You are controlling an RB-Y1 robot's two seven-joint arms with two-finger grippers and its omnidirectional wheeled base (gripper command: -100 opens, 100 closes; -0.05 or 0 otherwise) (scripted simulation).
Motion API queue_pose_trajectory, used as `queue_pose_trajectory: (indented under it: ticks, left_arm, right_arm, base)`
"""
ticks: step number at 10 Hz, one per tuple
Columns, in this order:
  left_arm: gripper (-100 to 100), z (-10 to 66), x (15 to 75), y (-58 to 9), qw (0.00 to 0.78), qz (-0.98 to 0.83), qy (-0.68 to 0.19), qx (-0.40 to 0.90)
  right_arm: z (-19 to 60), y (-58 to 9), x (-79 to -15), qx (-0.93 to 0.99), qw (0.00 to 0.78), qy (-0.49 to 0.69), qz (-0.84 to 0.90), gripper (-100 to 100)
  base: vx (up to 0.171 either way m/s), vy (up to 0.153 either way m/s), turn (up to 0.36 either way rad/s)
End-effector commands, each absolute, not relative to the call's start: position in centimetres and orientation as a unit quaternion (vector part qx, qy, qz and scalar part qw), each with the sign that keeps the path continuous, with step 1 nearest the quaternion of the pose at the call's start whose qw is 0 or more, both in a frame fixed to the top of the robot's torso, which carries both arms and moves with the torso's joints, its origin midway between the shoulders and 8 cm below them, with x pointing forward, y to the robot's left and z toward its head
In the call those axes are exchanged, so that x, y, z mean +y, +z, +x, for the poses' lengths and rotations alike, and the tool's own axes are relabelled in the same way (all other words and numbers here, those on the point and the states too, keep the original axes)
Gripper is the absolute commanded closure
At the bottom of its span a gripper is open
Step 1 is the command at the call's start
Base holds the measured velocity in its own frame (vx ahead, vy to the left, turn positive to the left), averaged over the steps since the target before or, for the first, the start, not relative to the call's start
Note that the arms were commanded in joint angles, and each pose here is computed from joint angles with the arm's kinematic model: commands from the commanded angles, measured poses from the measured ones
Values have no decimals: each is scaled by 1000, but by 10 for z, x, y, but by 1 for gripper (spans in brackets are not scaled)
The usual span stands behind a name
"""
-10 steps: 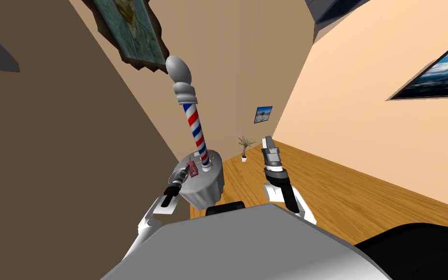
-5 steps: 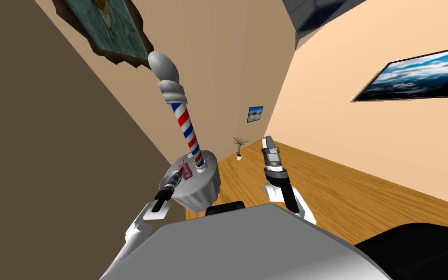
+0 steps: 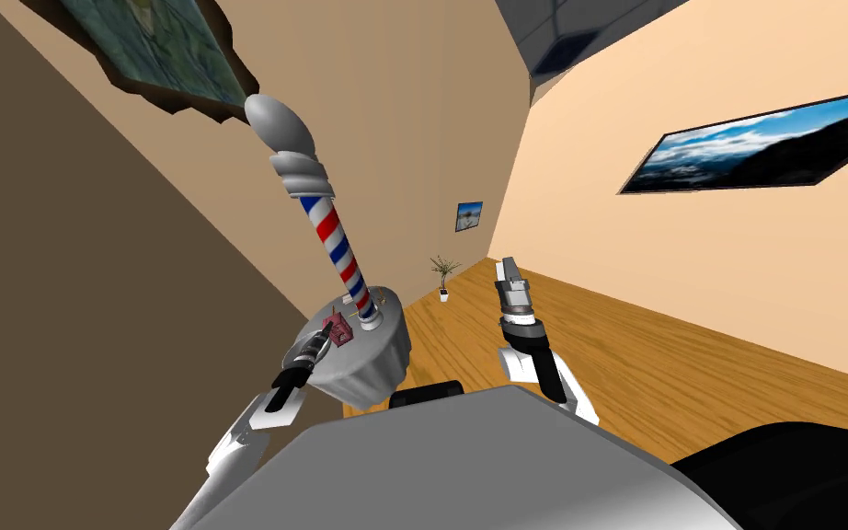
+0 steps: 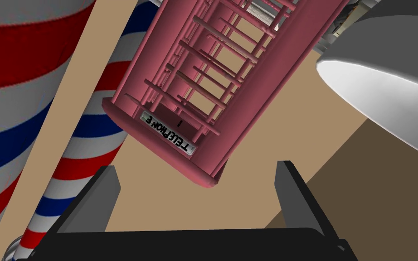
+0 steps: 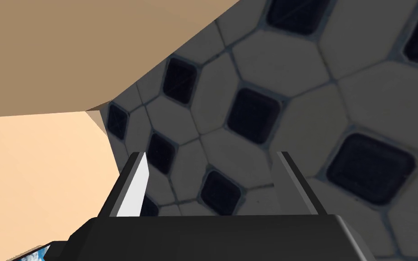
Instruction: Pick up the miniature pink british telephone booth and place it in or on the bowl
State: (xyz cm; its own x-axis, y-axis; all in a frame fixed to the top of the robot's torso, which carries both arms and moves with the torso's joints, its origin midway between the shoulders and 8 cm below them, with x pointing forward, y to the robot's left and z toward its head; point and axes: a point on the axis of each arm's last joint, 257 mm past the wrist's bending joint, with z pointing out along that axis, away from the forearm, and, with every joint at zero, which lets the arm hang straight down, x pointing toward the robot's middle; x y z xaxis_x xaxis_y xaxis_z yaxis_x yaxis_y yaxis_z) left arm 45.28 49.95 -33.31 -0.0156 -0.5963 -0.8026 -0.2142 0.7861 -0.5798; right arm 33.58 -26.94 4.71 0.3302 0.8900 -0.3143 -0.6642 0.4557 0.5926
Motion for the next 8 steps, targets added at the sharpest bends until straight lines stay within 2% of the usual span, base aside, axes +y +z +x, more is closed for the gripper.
queue_pose_trajectory:
  ticks: [1, 2, 4, 5, 7, 8]
  left_arm:
    - [-100, 441, 530, -329, 646, -302, -137, 688]
    - [-100, 436, 534, -338, 639, -309, -132, 692]
    - [-100, 417, 589, -321, 655, -327, -113, 672]
    - [-100, 413, 591, -325, 652, -331, -110, 673]
    - [-100, 408, 594, -333, 646, -338, -106, 676]
    - [-100, 399, 620, -320, 658, -345, -97, 662]
  right_arm:
    - [336, 47, -269, 310, 795, 489, 182, 0]
    - [336, 47, -269, 310, 795, 489, 182, 0]
    - [336, 47, -269, 310, 795, 489, 182, 0]
    - [336, 47, -269, 310, 795, 489, 182, 0]
    - [336, 47, -269, 310, 795, 489, 182, 0]
    - [336, 47, -269, 310, 795, 489, 182, 0]
  base:
    - [-31, -63, -246]
    - [-27, -50, -122]
    - [-48, -94, -378]
    - [-44, -77, -143]
    - [-6, -10, 42]
    - [-14, -32, -278]
